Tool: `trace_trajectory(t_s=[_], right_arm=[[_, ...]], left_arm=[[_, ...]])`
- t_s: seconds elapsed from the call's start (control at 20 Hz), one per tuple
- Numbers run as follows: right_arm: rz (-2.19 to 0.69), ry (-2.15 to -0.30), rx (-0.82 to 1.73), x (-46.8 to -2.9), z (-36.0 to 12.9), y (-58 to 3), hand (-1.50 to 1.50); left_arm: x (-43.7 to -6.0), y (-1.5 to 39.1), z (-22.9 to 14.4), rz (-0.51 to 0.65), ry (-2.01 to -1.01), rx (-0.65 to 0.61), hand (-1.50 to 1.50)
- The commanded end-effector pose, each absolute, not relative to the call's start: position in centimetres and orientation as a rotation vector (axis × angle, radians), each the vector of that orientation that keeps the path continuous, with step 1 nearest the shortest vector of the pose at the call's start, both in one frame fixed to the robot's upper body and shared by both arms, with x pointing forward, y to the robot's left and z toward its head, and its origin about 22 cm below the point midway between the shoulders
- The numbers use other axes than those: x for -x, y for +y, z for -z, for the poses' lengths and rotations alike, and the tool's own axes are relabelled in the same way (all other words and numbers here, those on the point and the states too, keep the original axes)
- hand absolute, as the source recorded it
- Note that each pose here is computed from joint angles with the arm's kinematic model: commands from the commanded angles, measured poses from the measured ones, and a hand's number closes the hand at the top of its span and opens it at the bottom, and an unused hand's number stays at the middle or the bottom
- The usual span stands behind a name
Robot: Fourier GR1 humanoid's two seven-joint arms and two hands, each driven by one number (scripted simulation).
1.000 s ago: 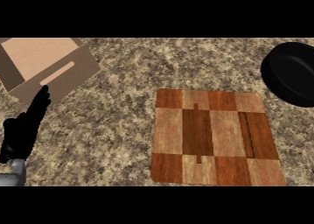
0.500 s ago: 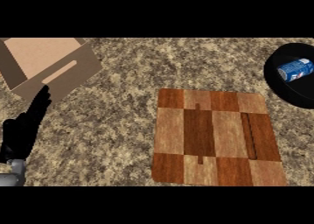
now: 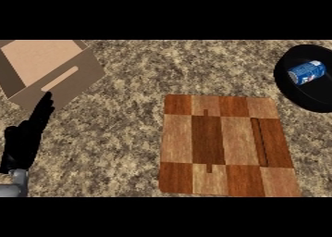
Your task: Pick the can from the cutting board and place it in the pot
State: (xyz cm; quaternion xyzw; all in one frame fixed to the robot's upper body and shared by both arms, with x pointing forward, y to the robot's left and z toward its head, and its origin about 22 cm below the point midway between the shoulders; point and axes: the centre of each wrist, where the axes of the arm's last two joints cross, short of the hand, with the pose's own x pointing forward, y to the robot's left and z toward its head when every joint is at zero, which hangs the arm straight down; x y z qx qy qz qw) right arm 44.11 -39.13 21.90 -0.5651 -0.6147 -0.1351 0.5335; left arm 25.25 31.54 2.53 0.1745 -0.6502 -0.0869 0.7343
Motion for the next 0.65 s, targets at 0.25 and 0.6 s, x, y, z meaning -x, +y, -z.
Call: trace_trajectory(t_s=[0.25, 0.6], right_arm=[[0.435, -1.567, 1.095, -43.8, -20.0, -39.4, -1.50], [0.435, -1.624, 1.083, -41.7, -18.7, -41.1, -1.50]], left_arm=[[-23.0, 32.4, -1.9, 0.165, -1.394, -0.420, 0.00], [-22.4, 34.5, -1.5, 0.136, -1.368, -0.428, 0.00]])
